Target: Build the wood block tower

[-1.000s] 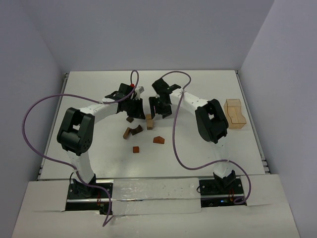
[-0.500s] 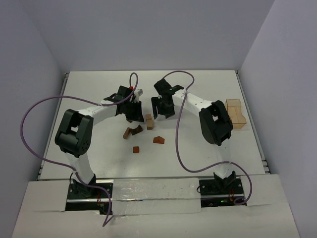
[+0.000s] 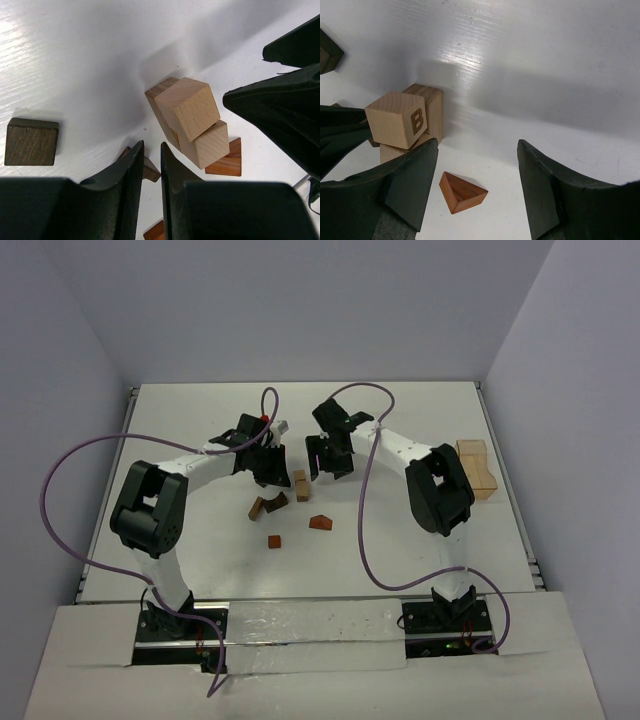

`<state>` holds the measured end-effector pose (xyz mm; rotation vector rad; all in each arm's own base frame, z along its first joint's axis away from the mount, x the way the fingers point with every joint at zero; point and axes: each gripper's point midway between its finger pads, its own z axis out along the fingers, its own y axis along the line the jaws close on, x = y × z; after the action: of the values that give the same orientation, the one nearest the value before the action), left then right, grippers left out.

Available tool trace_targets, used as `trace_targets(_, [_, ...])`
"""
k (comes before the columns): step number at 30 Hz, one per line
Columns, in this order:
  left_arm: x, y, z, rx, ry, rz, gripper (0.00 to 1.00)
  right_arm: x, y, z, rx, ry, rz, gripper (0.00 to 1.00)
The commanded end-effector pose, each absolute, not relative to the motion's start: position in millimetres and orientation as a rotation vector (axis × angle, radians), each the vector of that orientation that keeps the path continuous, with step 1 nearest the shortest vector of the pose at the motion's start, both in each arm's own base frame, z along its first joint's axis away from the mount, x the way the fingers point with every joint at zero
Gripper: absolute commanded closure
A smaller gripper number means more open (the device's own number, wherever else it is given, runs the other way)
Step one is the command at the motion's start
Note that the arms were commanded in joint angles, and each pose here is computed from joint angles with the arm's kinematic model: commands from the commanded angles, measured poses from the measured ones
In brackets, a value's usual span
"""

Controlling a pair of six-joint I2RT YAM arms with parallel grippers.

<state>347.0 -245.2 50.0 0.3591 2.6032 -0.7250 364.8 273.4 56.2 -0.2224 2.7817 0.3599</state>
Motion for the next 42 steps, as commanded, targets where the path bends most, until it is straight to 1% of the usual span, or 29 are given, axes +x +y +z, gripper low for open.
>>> trace_targets(1, [352.8,-253.7,69.0,0.378,2.535,-0.778,0.74,369.2,283.7,80.1,-0.248,2.709,0.420,0.28])
trace_targets(42, [350.4,-257.4,70.0,0.389,2.526,-0.801,0.74,370.1,296.4,81.1,-0.258,2.716,0.463,0.28])
